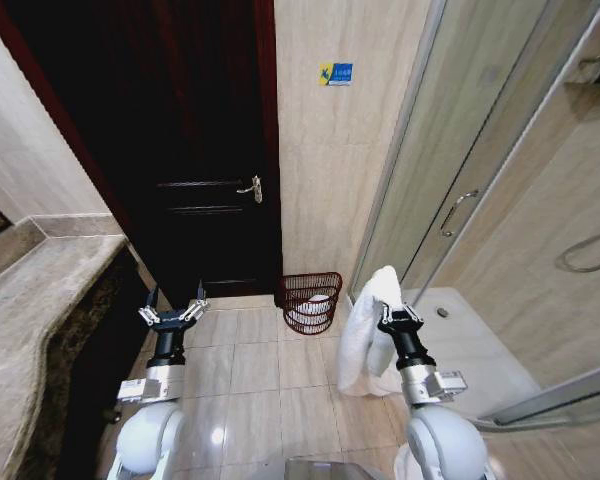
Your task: Discard the used towel into the hamper.
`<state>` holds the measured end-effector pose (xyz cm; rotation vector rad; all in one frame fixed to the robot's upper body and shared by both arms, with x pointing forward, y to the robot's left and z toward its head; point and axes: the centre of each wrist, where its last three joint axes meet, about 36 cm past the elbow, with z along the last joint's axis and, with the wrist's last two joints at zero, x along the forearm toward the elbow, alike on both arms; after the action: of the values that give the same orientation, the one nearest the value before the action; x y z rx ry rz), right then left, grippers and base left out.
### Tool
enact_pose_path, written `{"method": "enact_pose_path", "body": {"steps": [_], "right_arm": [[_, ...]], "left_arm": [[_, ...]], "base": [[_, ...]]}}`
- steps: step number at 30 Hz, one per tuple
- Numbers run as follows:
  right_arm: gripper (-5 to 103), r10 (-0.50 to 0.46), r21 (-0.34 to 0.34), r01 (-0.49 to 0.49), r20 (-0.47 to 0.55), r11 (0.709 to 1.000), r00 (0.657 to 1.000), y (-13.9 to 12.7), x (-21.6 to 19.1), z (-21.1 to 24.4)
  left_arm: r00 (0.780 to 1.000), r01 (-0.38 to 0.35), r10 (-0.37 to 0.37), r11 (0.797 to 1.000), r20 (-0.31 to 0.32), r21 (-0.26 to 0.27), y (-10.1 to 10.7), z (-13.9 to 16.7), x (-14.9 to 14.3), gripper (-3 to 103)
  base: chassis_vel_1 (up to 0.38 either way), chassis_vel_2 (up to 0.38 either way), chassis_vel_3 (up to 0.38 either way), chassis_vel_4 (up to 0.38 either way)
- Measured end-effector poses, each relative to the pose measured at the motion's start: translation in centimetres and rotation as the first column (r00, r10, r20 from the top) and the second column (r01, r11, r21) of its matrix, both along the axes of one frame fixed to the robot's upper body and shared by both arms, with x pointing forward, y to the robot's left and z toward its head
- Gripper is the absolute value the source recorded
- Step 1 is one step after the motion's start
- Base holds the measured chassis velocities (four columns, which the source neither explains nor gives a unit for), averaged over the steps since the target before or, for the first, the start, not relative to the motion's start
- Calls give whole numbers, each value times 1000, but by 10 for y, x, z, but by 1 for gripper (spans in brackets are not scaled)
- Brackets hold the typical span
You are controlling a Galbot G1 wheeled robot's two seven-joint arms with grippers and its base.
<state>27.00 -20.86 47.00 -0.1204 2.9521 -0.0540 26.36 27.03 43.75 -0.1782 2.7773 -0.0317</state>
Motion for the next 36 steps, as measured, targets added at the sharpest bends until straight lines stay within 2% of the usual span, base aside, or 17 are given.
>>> {"method": "enact_pose_path", "body": {"steps": [36], "right_arm": [[5, 31, -1, -31, -7, 1000, 999, 15, 17, -19]], "left_arm": [[1000, 13, -13, 1000, 10, 15, 5, -2, 3, 100]], "base": [[32, 36, -33, -37]]}}
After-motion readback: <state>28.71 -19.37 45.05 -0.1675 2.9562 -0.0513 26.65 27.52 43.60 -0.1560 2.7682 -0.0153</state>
